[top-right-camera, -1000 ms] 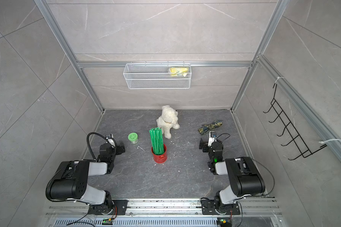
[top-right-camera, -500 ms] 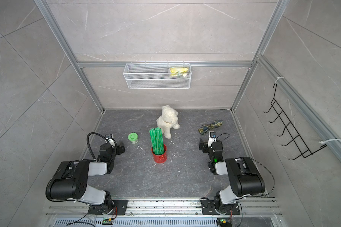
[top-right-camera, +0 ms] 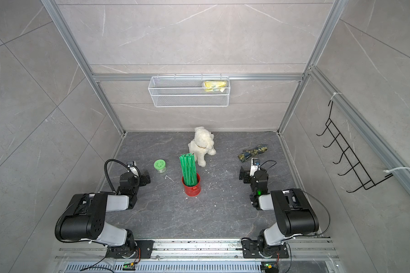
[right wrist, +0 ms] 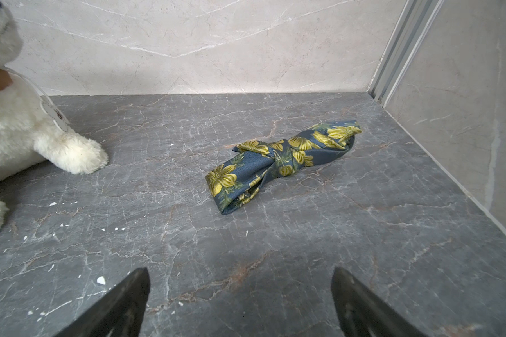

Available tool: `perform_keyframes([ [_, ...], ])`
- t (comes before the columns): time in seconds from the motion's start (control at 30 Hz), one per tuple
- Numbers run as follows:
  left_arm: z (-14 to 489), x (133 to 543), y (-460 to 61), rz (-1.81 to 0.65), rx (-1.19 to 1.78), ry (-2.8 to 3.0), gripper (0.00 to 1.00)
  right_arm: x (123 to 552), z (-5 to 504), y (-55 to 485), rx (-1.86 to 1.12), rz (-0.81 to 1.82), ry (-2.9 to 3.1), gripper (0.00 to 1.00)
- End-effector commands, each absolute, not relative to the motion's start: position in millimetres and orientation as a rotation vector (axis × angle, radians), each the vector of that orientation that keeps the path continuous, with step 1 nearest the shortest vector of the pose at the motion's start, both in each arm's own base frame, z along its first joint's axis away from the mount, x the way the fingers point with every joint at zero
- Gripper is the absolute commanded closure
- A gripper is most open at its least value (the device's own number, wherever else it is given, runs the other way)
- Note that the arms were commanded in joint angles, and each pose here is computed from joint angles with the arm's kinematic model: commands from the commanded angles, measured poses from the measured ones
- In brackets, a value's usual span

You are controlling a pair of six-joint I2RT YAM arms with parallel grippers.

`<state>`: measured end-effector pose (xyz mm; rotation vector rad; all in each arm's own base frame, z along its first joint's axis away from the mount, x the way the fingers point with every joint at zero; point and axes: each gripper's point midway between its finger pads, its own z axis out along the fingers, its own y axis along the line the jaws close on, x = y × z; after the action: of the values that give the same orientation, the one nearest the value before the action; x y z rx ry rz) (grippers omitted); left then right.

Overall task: Take the straws out of the storage container
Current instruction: Pick up the straw from the container.

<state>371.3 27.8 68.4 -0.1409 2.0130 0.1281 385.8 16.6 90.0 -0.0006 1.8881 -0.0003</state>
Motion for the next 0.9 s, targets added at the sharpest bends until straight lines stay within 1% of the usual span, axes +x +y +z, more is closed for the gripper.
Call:
perform_keyframes([
  [0.0, 87.0, 382.5, 29.7, 0.143, -0.119, 1.945, 0.00, 388.4, 95.0, 20.7, -0.018, 0.006, 1.881, 0.00],
  [0.27, 87.8, 381.6, 31.9, 0.156, -0.127, 1.940, 0.00, 388.1, 96.0, 20.8, -0.018, 0.008, 1.878, 0.00],
  [0.37, 105.7, 381.6, 49.7, 0.235, -0.241, 1.952, 0.00, 386.4, 101.9, 17.4, 0.005, -0.004, 1.869, 0.00],
  [0.47, 140.1, 382.4, 60.5, 0.286, -0.318, 2.003, 0.00, 387.9, 111.6, 7.1, 0.061, -0.052, 1.898, 0.00],
  [0.57, 177.7, 379.9, 60.9, 0.206, -0.454, 1.989, 0.00, 390.4, 129.4, 2.1, 0.088, -0.079, 1.942, 0.00],
  [0.67, 207.8, 374.0, 54.3, 0.066, -0.608, 1.985, 0.00, 389.2, 160.4, -26.2, 0.375, -0.138, 1.956, 0.00],
  [0.73, 215.1, 359.9, 50.3, -0.012, -0.732, 2.020, 0.00, 382.9, 181.3, -34.8, 0.521, -0.135, 1.987, 0.00],
  [0.8, 212.8, 326.3, 65.3, -0.019, -1.040, 2.002, 0.00, 366.8, 193.1, -41.7, 0.651, -0.160, 2.073, 0.00],
  [0.83, 214.4, 319.9, 59.4, -0.084, -1.045, 2.032, 0.00, 364.3, 193.2, -35.5, 0.627, -0.135, 2.130, 0.00],
  [0.87, 228.2, 329.9, 36.7, -0.246, -0.880, 2.053, 0.00, 365.3, 192.0, -17.9, 0.551, -0.040, 2.197, 0.00],
])
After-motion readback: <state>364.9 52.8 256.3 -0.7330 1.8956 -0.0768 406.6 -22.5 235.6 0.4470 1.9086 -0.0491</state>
